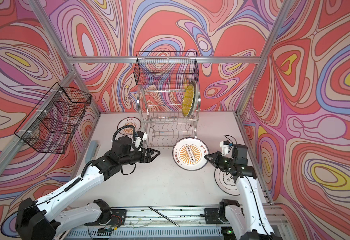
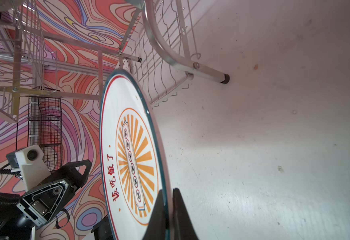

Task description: Load the plates into the dish rack

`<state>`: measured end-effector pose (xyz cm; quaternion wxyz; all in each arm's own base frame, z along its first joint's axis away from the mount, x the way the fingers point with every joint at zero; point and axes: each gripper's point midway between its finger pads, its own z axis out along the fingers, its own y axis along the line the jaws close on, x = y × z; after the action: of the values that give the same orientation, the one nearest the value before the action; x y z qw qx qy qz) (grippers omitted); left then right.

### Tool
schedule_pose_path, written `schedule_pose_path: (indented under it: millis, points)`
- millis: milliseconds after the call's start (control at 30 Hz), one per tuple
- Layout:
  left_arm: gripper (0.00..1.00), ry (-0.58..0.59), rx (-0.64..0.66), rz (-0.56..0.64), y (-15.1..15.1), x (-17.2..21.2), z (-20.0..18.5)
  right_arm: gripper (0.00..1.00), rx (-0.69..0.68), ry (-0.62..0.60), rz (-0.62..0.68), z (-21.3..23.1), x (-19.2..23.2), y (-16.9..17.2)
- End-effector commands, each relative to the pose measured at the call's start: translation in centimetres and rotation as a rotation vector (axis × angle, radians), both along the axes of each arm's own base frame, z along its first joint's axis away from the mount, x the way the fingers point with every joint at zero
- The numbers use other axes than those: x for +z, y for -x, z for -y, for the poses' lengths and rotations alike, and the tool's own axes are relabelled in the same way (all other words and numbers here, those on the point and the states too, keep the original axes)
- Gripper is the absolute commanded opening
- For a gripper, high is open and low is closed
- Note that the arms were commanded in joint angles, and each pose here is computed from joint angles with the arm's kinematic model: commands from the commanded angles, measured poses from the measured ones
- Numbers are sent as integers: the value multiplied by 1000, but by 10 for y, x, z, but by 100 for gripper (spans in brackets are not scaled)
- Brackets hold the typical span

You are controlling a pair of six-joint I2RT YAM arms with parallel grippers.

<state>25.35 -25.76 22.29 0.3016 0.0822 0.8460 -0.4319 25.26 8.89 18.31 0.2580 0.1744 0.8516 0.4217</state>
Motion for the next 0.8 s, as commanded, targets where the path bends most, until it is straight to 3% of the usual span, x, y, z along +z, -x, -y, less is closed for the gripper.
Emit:
schedule_pose_path:
  millis: [0,333,567,767]
  points:
    - [65,85,-44,-11,8,11,5,0,25,-14,81,-14,13,-13]
    - [65,138,-55,-96,7,0,13,0,166,12,125,-78,14,-23]
    - [63,87,-25,-111,8,-9,5,0,205,5,142,-97,17,-20]
    - [64,3,89,-65,3,-6,-19,0,197,16,147,-95,18,-20]
